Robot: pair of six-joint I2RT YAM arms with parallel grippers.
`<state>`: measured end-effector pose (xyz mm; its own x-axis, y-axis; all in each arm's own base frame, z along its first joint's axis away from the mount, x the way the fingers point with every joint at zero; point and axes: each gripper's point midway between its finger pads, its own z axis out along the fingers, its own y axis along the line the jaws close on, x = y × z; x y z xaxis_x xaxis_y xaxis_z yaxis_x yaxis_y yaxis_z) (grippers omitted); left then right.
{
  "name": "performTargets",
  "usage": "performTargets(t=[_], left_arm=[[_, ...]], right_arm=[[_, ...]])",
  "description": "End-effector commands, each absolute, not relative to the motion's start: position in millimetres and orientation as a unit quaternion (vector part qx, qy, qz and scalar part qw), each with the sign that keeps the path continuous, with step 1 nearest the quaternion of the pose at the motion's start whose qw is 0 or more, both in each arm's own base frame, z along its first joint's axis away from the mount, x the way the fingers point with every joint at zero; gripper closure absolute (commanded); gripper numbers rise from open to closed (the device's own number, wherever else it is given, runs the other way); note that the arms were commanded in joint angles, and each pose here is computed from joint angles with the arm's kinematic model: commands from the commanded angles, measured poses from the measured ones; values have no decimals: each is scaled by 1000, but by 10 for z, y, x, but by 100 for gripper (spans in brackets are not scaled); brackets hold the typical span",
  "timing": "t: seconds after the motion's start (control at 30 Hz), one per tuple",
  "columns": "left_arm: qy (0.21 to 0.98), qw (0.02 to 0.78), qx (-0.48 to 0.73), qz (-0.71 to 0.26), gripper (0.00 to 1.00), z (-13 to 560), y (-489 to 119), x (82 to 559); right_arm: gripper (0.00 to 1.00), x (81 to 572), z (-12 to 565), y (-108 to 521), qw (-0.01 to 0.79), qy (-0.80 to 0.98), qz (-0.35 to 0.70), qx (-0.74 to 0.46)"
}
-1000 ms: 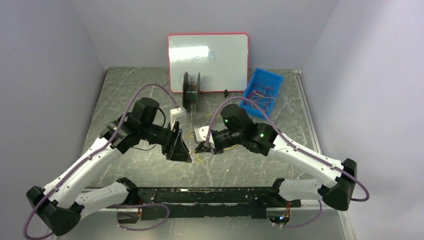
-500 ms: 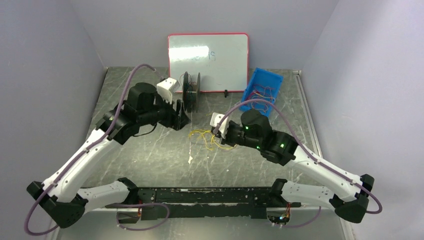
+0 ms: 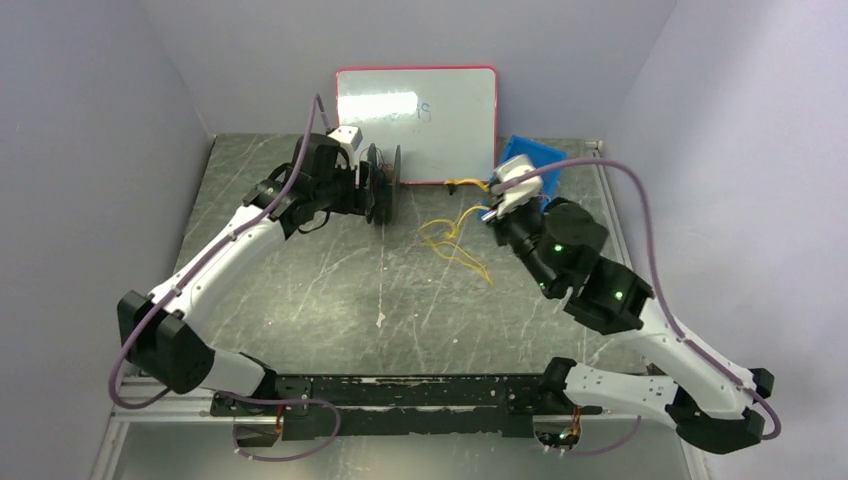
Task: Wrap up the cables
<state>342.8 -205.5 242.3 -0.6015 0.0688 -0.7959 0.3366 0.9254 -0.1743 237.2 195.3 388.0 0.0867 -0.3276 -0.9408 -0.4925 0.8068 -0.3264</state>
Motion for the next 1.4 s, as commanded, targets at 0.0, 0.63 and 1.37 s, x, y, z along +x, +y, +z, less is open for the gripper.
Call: performTargets(t=[0.0,0.63,1.37], left_arm=[[864,458,93,-186,31,2536,-2106,3727],[883,437,78,-152,43,1928,-2187,4453],[881,450,81,-118,93,1849,-2082,4527]], right_arm=[[100,2410,4593,1330,736,659,8,-155],[100,2384,4373,1624,713,668,54,-204],[100,2380,4018,1827,678,692,76,-234]])
